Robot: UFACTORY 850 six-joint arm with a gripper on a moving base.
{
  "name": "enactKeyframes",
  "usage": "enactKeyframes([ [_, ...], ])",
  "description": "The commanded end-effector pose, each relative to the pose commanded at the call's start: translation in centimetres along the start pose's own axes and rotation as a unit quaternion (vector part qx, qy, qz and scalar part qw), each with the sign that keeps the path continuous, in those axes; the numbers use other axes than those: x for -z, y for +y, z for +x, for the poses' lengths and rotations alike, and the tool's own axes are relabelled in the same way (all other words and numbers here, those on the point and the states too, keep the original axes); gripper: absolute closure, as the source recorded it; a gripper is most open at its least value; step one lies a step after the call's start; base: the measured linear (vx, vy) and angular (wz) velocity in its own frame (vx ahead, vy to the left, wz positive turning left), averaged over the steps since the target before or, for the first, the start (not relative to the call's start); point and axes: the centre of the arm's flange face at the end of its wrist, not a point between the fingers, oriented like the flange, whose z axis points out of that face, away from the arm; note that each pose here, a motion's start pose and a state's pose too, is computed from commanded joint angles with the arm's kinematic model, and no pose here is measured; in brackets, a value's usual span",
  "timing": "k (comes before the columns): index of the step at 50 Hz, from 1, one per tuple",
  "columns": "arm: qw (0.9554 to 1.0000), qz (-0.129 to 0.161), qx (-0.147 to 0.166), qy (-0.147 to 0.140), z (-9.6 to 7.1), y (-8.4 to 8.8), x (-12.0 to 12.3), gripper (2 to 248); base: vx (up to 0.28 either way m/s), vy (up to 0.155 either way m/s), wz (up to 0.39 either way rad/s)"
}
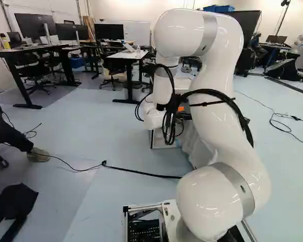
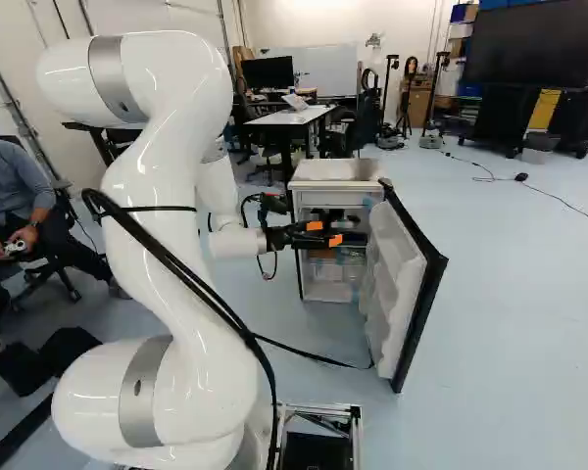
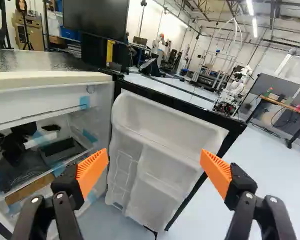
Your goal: Open the fridge door
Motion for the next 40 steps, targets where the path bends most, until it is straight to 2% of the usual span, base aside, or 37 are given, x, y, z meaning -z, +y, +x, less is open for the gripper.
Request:
enactKeyframes([
  [20, 0.9997, 0.022, -0.007, -0.001, 0.7, 0.5, 0.0, 3, 0.0, 0.0, 0.0],
  [40, 0.9978, 0.063, -0.019, -0.003, 1.8, 1.4, 0.2, 3, 0.0, 0.0, 0.0],
])
